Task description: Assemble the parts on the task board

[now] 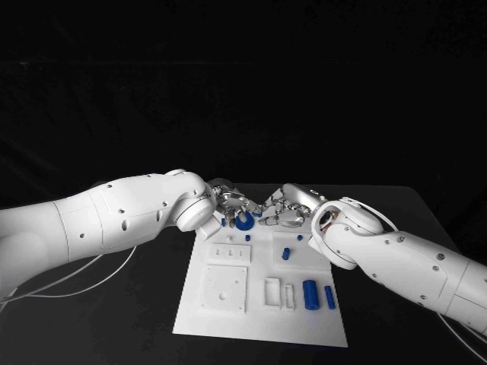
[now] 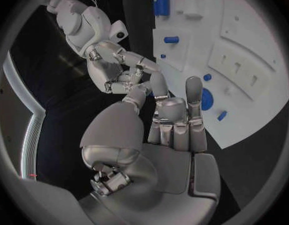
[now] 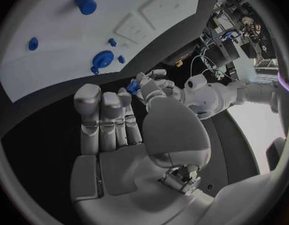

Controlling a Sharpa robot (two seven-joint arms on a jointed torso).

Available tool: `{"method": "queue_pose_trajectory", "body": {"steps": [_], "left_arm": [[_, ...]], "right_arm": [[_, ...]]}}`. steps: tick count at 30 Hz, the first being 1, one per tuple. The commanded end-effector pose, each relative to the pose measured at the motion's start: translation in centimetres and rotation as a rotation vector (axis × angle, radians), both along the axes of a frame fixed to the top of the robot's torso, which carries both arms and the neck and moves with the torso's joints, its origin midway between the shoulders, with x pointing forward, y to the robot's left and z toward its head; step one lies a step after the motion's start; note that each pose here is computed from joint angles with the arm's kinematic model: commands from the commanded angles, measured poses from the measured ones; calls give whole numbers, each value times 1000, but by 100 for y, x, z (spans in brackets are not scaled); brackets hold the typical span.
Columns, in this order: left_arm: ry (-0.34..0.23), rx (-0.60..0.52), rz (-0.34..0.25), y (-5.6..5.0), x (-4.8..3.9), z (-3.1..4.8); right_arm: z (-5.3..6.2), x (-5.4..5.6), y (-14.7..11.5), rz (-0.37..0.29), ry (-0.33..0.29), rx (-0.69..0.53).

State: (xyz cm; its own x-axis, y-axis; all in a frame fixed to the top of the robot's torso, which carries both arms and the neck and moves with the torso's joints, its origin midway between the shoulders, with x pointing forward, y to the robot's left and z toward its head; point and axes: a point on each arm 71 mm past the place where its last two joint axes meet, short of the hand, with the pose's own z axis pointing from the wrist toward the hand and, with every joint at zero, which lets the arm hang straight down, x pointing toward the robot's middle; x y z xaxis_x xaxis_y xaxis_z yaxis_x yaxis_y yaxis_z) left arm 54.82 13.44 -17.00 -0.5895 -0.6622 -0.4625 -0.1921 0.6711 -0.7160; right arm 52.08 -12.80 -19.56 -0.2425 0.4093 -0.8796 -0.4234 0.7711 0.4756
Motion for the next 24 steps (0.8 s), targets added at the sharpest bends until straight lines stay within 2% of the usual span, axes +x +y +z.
{"method": "queue_pose_trajectory", "body": {"steps": [1, 24], "left_arm": [[13, -8, -33, -48, -27, -6], [34, -16, -49, -55, -57, -23]], "right_arm": [[4, 7, -5, -22, -13, 5], [-23, 39, -16, -63, -24, -5]]}}
